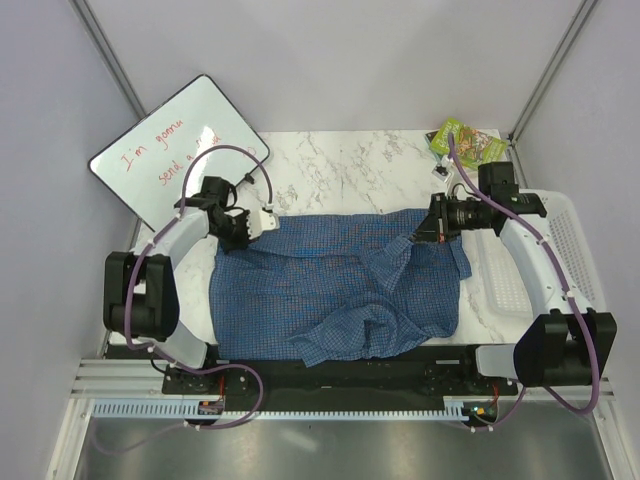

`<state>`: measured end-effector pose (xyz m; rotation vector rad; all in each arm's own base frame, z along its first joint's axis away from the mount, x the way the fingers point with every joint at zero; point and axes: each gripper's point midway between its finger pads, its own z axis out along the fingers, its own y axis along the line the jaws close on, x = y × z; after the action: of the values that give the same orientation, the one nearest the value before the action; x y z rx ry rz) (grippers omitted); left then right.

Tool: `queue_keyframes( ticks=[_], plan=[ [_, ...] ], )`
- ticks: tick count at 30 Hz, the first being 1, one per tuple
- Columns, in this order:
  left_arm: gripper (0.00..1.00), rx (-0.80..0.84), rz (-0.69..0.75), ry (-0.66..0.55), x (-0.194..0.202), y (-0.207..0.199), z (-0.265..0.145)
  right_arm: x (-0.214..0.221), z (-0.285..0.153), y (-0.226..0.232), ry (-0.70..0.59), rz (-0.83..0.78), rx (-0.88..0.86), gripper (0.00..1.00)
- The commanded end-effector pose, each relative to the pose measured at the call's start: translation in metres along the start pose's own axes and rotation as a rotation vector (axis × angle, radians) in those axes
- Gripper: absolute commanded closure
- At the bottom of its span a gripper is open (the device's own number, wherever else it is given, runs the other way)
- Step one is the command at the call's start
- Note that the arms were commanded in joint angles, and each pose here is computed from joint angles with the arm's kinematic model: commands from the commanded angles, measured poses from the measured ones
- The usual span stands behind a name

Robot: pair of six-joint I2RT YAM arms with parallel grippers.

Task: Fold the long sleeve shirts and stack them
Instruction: Fold the shirt

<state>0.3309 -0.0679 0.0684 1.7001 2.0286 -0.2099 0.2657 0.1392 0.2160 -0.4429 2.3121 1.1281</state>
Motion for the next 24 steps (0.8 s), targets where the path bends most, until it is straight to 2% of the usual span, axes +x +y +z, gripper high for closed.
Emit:
queue_keyframes(
  ticks=[1, 7, 15, 24],
  plan=[
    [0.98, -0.027, -0.02, 0.01, 0.001, 0.005, -0.001, -0.006, -0.005, 0.008, -0.018, -0.055, -0.02, 1.0],
    [0.98, -0.033, 0.003, 0.009, -0.004, 0.0, -0.01, -0.019, -0.012, 0.014, -0.047, -0.097, -0.002, 1.0],
    [0.98, 0.044, -0.031, 0.04, 0.006, -0.024, 0.009, -0.019, -0.008, -0.005, -0.022, -0.102, 0.053, 1.0],
    [0.98, 0.086, -0.06, 0.067, 0.013, -0.03, 0.023, 0.014, 0.003, -0.028, 0.065, -0.08, 0.083, 1.0]
  ],
)
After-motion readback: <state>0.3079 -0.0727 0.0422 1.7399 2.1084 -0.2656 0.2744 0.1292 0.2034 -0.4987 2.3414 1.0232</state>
